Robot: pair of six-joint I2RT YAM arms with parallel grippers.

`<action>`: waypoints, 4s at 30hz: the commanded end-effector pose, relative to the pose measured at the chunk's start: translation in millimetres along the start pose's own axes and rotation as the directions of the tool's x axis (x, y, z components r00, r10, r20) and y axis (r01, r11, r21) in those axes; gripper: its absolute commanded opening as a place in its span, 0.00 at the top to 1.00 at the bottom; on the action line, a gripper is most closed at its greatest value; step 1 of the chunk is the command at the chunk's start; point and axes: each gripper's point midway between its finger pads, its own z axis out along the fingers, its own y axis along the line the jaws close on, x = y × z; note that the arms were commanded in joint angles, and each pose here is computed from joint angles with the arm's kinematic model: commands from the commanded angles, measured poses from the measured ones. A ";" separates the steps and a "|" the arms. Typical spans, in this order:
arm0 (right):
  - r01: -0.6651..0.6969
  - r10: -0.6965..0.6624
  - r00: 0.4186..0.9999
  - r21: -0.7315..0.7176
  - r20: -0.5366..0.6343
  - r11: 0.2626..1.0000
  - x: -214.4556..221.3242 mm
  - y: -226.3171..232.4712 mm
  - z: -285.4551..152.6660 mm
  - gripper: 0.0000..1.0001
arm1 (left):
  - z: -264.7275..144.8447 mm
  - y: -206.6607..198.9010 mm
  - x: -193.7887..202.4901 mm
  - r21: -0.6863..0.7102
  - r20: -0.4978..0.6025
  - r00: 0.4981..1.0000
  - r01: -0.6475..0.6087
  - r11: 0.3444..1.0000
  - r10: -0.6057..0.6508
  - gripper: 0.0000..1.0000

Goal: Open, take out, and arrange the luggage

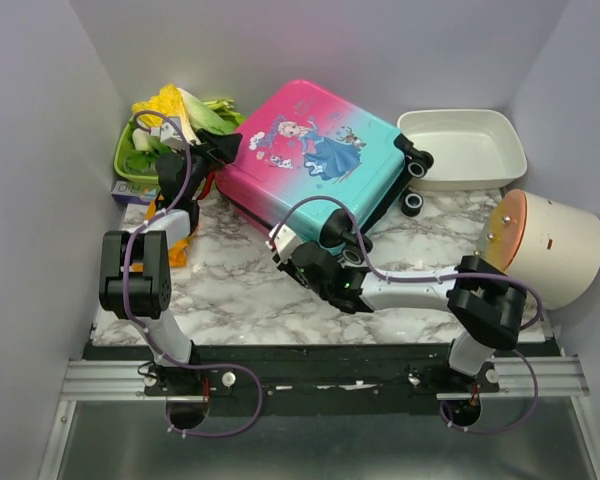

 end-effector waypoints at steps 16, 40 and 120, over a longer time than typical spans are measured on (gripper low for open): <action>-0.313 0.437 0.826 -0.355 0.356 0.881 -138.1 -36.2 -169.6 0.00 | -64.3 -50.5 -37.0 -0.329 -0.162 0.986 -0.084 0.940 0.032 0.01; -0.342 0.340 0.939 0.034 0.053 0.939 -20.9 -130.6 -175.5 0.00 | -230.5 -18.8 114.1 -0.365 -0.298 0.943 0.027 0.930 -0.145 0.01; -0.429 0.461 0.878 -0.220 0.125 0.876 -157.4 -3.7 -131.0 0.44 | -103.1 -12.3 123.7 -0.367 -0.477 0.878 -0.156 0.917 -0.041 0.01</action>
